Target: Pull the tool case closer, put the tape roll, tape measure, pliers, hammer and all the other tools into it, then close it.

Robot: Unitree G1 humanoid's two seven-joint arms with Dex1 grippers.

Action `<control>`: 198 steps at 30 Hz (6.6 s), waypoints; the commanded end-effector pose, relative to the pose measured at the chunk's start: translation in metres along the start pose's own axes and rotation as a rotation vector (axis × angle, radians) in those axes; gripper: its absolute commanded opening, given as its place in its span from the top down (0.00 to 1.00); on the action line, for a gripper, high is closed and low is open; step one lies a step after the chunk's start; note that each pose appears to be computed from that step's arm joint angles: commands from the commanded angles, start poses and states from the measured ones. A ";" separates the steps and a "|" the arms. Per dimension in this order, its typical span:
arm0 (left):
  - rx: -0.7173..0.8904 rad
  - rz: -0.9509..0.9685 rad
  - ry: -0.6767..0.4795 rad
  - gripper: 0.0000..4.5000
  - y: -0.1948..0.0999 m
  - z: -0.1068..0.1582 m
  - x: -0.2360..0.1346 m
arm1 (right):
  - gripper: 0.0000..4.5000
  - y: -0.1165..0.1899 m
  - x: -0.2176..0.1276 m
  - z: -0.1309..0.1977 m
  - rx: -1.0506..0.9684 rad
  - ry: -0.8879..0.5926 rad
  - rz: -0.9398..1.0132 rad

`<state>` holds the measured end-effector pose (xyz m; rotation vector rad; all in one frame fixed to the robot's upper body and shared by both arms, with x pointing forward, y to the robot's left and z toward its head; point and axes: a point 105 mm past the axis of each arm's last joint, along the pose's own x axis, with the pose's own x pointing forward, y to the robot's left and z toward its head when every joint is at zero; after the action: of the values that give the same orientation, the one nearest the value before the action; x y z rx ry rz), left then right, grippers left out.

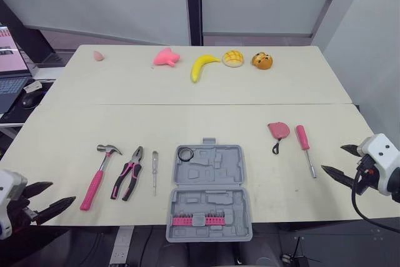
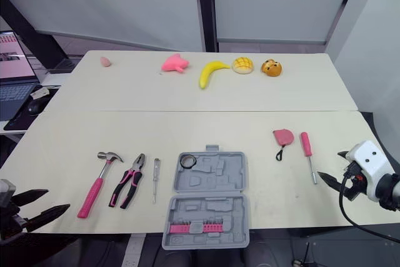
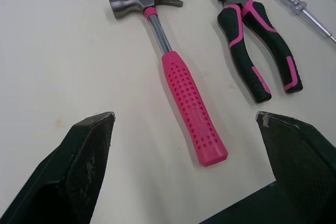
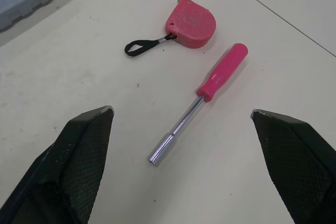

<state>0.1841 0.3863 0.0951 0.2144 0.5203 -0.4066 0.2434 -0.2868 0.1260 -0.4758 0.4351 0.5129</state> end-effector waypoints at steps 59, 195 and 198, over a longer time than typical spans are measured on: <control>0.455 -0.886 -0.550 0.00 -0.198 0.188 0.087 | 0.55 0.032 0.171 0.006 0.434 -0.125 -0.444; 0.636 -1.029 -0.367 0.00 -0.209 0.134 0.072 | 0.00 0.110 0.086 -0.024 -0.467 -0.076 0.719; 0.637 -1.029 -0.367 0.00 -0.209 0.135 0.072 | 0.00 0.113 0.087 -0.024 -0.464 -0.078 0.729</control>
<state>0.2140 0.1382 0.1460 0.4412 0.0972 -1.5616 0.2413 -0.1847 0.0216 -0.7325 0.4360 1.3395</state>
